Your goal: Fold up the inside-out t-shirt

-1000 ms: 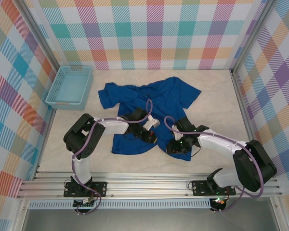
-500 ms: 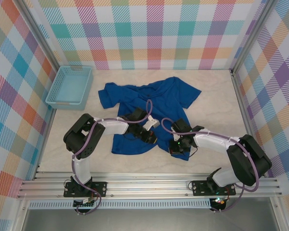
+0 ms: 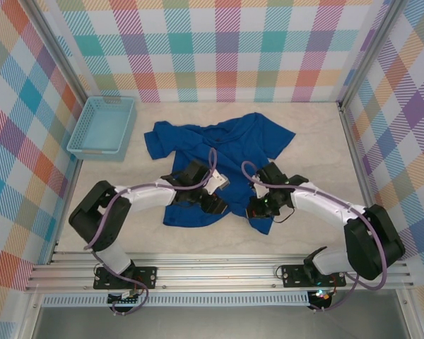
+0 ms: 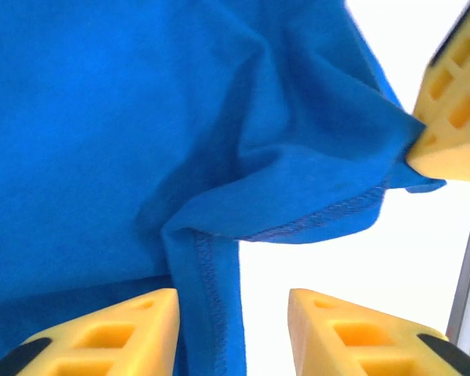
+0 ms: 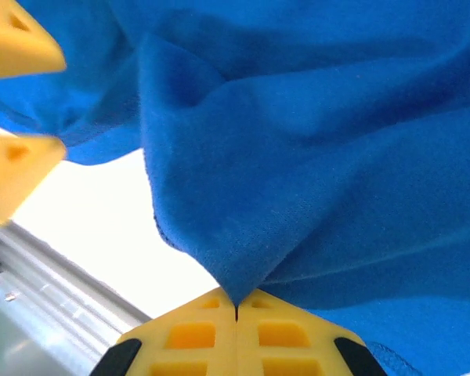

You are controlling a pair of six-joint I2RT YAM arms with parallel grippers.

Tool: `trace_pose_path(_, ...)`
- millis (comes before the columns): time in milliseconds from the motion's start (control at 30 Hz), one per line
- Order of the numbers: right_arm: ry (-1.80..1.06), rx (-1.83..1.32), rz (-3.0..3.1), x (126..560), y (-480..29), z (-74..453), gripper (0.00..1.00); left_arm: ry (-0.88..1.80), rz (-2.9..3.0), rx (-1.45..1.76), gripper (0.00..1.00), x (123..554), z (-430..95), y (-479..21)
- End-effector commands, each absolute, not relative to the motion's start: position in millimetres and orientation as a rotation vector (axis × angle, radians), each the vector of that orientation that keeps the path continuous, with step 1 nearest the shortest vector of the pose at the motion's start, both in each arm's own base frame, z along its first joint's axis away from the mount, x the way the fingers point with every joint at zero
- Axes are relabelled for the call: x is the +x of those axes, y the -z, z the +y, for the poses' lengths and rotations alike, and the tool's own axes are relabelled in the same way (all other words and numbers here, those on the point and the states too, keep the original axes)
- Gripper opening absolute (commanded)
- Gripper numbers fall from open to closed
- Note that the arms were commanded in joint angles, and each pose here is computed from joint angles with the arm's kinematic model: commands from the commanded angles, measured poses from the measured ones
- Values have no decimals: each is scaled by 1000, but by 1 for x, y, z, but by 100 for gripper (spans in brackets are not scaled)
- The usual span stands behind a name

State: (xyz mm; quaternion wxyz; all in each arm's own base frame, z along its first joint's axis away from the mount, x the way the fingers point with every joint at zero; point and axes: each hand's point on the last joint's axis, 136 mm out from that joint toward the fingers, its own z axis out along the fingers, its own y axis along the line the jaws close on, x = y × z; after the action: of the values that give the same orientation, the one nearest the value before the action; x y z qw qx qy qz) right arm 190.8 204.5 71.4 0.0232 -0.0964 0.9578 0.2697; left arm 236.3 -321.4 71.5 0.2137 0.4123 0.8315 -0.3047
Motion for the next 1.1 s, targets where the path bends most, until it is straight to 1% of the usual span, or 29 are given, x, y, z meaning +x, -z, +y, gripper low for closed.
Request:
trace_pose_path(0,-1055,-323,2960,185,-94,215,1,727,2168,1223,44,234,-323,-82)
trace_pose_path(133,-1179,-240,2926,194,-106,210,1,673,2099,1266,48,228,-325,-87)
trace_pose_path(333,-1265,-64,2869,214,-117,195,2,495,2098,1366,54,225,-317,-70)
trace_pose_path(500,-1410,102,2756,236,-130,186,2,319,2114,1441,56,228,-310,-52)
trace_pose_path(733,-1439,220,2721,256,-123,178,2,156,2109,1497,56,233,-309,-38)
trace_pose_path(867,-1374,224,2758,259,-113,174,3,61,2081,1455,50,247,-308,-45)
trace_pose_path(967,-1315,218,2789,258,-104,169,3,72,2053,1418,43,251,-311,-56)
trace_pose_path(1067,-1266,217,2815,257,-97,166,3,121,2039,1390,34,251,-316,-65)
